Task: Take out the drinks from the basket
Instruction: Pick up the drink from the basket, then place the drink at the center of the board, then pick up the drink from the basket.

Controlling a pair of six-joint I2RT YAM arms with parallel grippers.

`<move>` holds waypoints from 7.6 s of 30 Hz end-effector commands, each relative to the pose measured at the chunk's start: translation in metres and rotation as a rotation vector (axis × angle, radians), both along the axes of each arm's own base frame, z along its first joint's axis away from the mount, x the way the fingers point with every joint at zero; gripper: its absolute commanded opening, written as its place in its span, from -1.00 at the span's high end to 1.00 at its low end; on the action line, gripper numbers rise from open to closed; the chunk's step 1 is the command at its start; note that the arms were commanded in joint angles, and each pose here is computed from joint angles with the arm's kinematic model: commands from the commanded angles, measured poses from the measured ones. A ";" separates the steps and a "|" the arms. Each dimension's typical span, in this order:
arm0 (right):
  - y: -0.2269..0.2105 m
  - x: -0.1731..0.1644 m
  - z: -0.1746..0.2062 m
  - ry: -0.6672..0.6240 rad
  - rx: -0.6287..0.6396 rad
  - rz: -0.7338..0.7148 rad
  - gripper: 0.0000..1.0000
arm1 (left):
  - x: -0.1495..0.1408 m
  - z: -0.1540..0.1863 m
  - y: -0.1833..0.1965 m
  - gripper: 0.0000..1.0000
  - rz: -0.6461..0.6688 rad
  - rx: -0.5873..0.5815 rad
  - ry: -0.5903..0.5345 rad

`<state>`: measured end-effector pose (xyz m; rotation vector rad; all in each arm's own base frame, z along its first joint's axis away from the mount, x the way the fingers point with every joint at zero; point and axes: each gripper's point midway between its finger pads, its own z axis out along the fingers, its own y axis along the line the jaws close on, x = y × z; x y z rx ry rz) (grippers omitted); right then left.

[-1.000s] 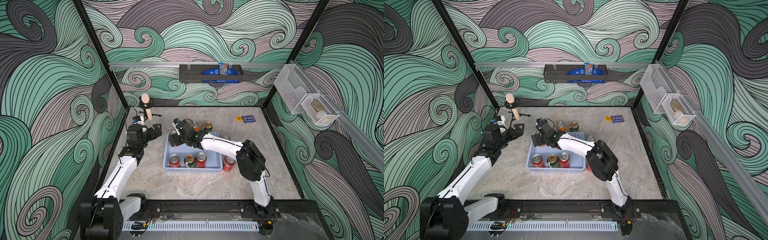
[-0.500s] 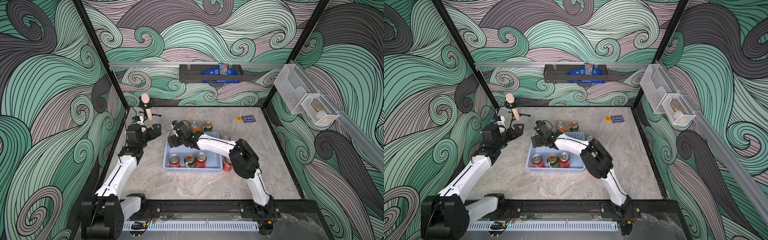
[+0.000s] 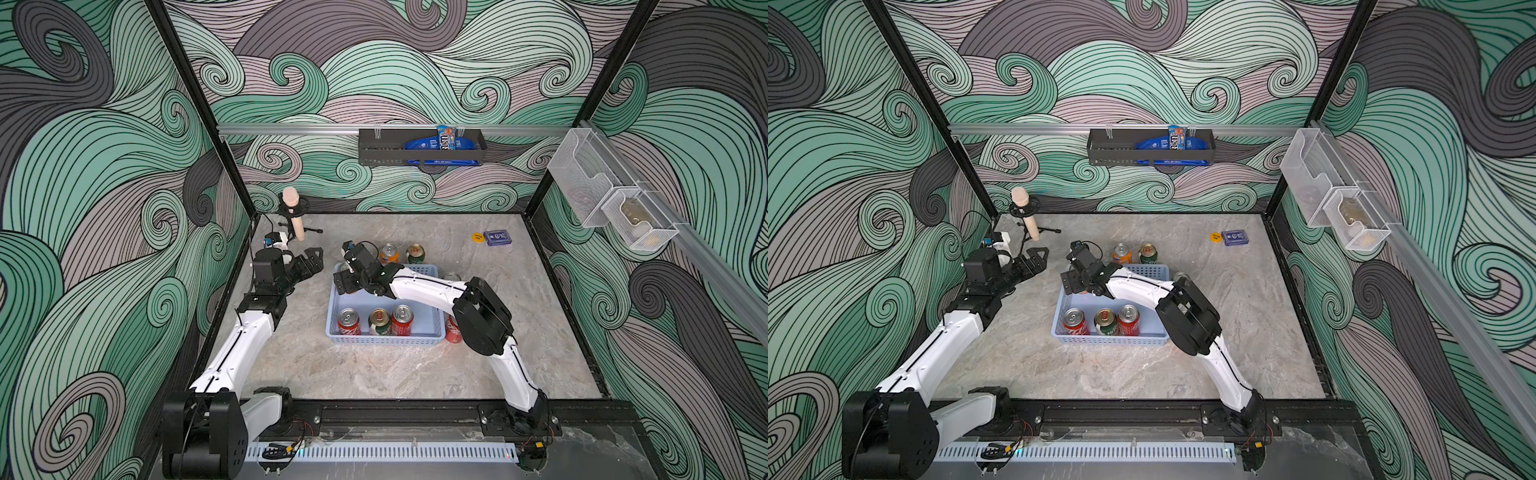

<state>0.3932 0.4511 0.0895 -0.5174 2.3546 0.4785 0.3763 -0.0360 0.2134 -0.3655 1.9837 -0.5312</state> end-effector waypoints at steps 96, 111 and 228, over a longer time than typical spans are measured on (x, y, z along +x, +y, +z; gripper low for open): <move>-0.028 0.048 0.175 -0.326 0.128 -0.077 -0.21 | 0.031 0.055 -0.036 -0.97 -0.262 -0.208 -0.249; -0.028 0.099 0.138 -0.325 0.093 -0.171 -0.21 | 0.028 0.058 -0.022 -0.97 -0.236 -0.221 -0.259; -0.186 -0.167 0.067 0.011 0.113 0.073 -0.87 | -0.060 -0.008 -0.013 -0.97 -0.140 -0.137 0.043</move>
